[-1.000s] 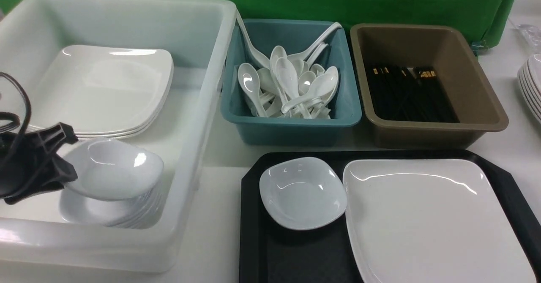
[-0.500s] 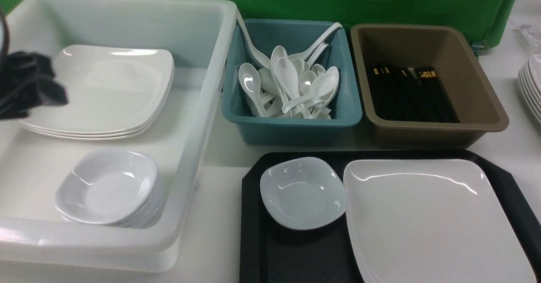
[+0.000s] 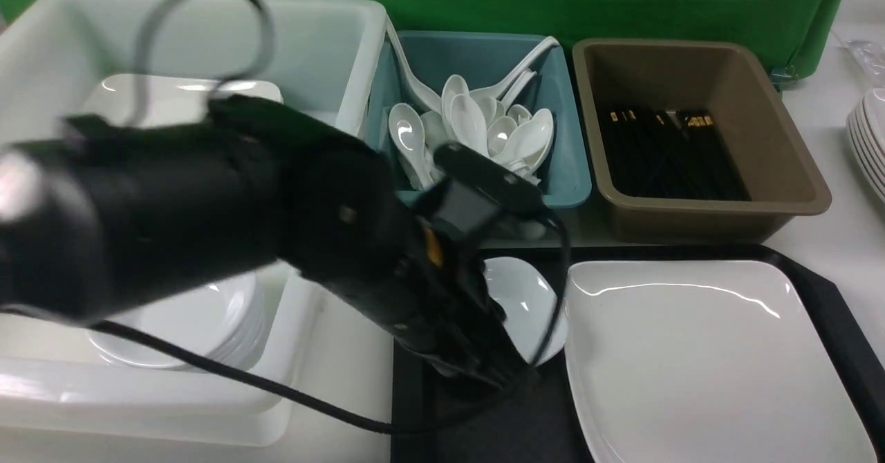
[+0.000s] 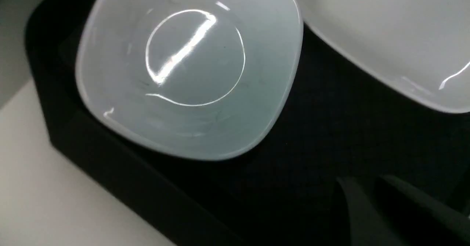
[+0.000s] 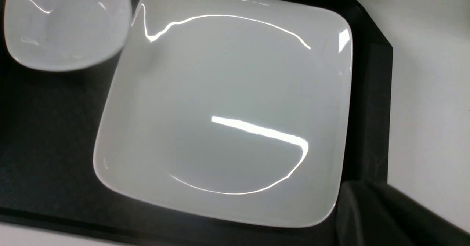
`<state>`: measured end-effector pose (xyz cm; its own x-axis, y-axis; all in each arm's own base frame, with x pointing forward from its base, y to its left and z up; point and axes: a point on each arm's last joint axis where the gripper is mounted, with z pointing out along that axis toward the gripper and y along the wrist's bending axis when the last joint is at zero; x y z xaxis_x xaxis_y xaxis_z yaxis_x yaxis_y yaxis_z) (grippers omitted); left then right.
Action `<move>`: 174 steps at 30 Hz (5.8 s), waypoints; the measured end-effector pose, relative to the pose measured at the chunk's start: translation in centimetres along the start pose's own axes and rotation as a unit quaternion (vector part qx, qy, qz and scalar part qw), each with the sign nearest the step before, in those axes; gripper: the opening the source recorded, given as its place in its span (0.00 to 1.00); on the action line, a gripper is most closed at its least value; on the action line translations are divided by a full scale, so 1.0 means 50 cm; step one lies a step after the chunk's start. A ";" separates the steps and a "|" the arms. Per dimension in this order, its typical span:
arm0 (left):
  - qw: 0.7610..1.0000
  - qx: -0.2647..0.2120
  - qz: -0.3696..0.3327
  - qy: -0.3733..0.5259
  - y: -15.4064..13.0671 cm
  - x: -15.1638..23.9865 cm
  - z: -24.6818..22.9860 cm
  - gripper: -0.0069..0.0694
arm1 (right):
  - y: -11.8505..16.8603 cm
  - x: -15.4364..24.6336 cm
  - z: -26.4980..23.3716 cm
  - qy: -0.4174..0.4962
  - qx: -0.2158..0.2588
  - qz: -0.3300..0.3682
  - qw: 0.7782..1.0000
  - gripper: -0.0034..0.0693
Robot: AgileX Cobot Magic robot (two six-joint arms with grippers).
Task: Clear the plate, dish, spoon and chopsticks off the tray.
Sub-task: Use the left arm to grab a small plate from the dinner plate, then use the left arm to put the small plate into the large storage box on the left, then use the left arm to grab a plate from the dinner plate, then use the left arm to put the plate into the large storage box on the left
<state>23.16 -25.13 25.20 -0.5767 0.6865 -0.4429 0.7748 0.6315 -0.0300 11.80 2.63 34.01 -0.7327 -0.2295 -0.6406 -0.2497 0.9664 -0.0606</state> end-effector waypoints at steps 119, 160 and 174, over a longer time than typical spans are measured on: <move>0.958 0.068 -0.272 -0.067 0.128 -0.154 0.227 0.85 | 0.000 -0.002 0.000 -0.006 0.000 0.005 1.000 0.16; 0.986 0.014 -0.081 -0.146 0.079 -0.187 -0.041 0.10 | 0.000 -0.003 0.000 -0.010 0.000 0.005 1.000 0.17; 0.965 -0.055 -0.119 -0.226 0.134 -0.145 -0.259 0.11 | 0.000 -0.003 0.000 -0.010 0.000 0.005 1.000 0.17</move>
<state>29.17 -21.20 39.81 -0.5436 0.3058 -0.7816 0.5883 0.8030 -0.0950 11.93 2.67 34.11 -0.7229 -0.2182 -0.6556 -0.2428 0.9685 -0.0545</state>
